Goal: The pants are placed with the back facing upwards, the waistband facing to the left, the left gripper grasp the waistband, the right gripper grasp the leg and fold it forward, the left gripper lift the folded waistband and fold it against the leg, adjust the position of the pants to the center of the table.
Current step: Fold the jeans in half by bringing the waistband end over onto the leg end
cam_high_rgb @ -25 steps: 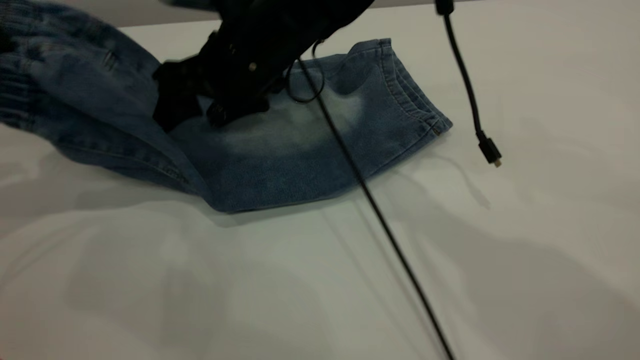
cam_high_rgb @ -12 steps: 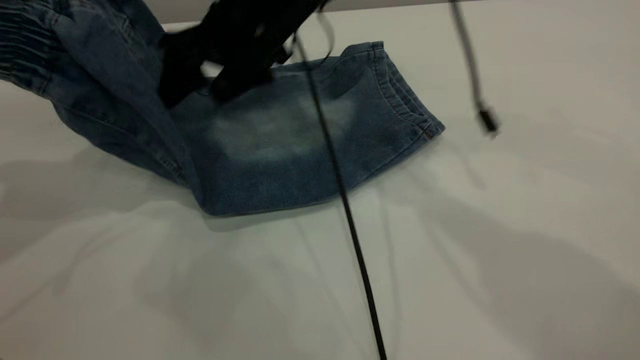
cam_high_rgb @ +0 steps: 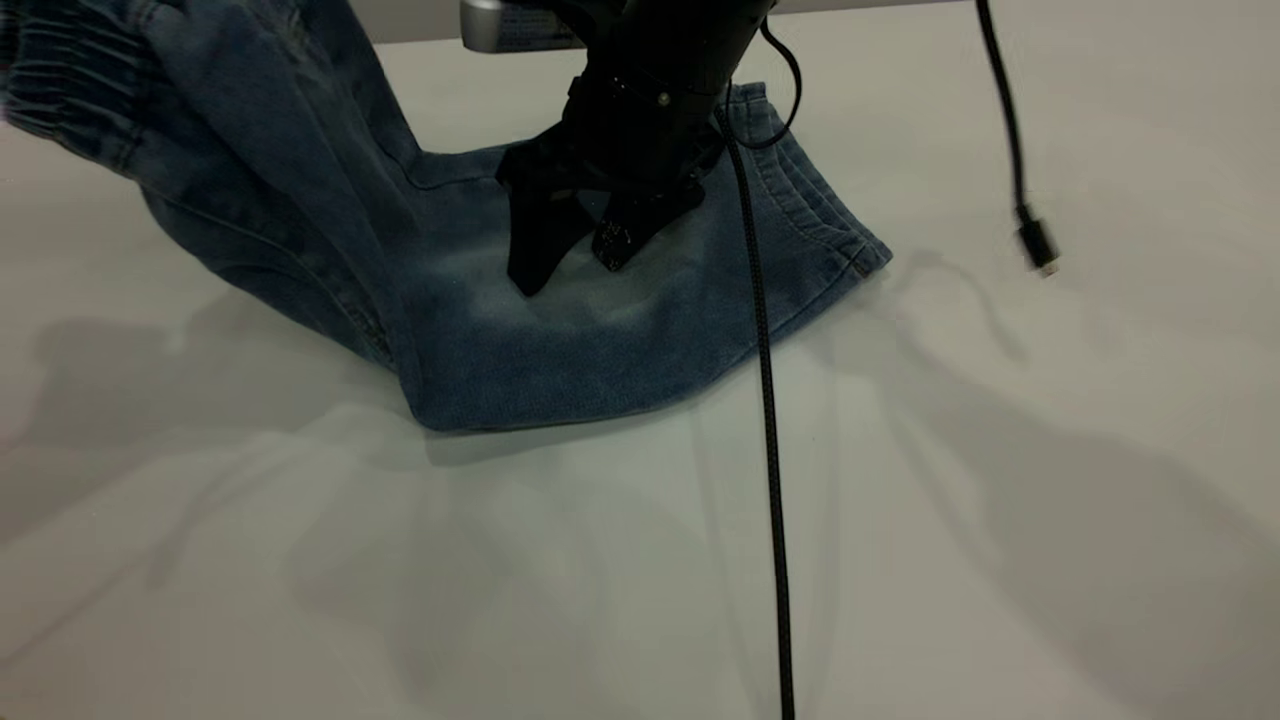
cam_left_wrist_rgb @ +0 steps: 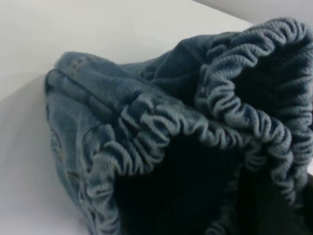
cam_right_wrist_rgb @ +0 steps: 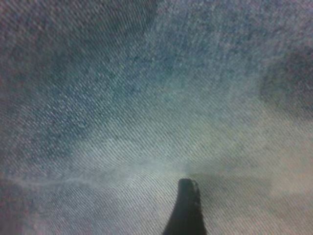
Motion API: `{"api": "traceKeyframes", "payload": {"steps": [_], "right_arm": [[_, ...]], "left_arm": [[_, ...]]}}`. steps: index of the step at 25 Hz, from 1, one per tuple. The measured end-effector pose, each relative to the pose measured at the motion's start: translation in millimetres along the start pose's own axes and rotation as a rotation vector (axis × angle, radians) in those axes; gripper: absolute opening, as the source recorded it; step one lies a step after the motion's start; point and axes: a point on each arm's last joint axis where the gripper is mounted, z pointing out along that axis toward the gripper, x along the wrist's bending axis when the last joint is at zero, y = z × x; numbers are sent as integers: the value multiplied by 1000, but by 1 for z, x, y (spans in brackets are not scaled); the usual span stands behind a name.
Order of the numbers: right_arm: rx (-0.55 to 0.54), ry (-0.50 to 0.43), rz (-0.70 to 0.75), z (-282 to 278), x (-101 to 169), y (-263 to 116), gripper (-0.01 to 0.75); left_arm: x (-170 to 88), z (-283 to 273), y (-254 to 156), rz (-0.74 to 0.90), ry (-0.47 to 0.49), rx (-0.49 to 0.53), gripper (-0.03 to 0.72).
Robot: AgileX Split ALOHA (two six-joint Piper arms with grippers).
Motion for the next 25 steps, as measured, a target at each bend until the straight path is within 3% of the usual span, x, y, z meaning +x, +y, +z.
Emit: {"api": "traceKeyframes", "payload": {"steps": [8,13,18,25], "right_arm": [[-24,75,56,10,6,0,511],[7,90,10,-5,14,5,511],[-45,29,-63,-52,19,30,511],[-126,-133,-48,-130,-9,51,511]], "left_arm": [[-34,27,8,113,9,14,109],[-49,41,0,163,23,40,109],[-54,43,-2,174,20,49,109],[-59,47,-3,152,8,32,109]]}}
